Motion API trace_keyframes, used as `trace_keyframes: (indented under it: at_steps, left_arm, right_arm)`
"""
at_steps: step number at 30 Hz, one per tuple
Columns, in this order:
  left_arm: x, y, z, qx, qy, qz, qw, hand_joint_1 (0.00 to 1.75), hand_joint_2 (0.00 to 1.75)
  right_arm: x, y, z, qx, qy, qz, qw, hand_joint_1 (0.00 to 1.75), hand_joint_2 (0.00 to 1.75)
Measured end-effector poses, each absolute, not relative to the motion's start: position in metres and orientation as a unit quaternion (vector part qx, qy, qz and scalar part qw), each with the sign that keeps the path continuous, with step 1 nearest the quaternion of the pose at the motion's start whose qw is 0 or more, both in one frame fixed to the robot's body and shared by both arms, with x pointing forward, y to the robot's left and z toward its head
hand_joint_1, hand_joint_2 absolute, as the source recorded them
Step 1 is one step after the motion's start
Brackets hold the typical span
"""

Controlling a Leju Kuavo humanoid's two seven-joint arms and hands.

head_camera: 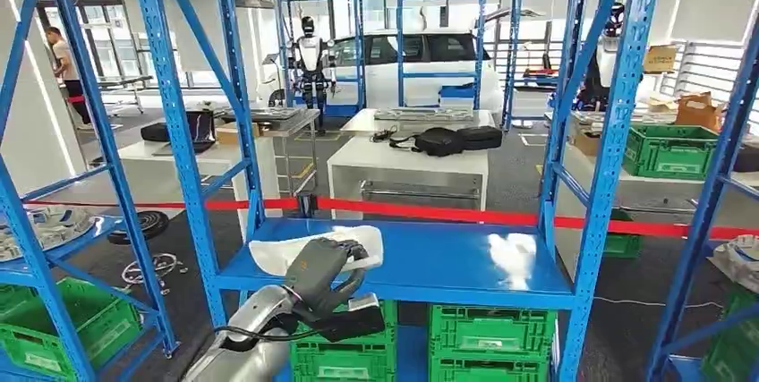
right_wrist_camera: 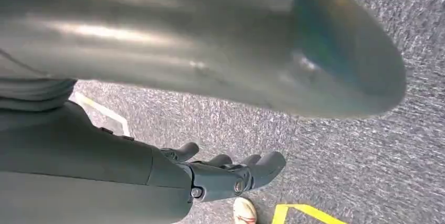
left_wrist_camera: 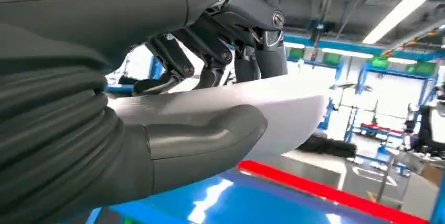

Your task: Take the parts from the cabinet and place them on the table.

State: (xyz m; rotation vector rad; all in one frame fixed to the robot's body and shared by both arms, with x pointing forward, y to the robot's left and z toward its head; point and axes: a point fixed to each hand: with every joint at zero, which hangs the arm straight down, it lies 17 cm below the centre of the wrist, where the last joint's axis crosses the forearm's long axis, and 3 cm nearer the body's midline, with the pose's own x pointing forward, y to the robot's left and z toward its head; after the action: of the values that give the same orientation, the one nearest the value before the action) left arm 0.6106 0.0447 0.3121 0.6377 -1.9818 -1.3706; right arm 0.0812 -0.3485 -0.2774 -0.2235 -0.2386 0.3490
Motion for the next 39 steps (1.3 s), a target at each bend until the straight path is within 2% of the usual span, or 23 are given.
trace_keyframes:
  at_steps: [39]
  left_arm:
    - [0.608,0.045,0.304,0.239,-0.752,-0.527,0.316,1.71,1.75]
  right_arm:
    - [0.083,-0.347,-0.277,-0.121,-0.123,0.17,0.97,0.0,0.0]
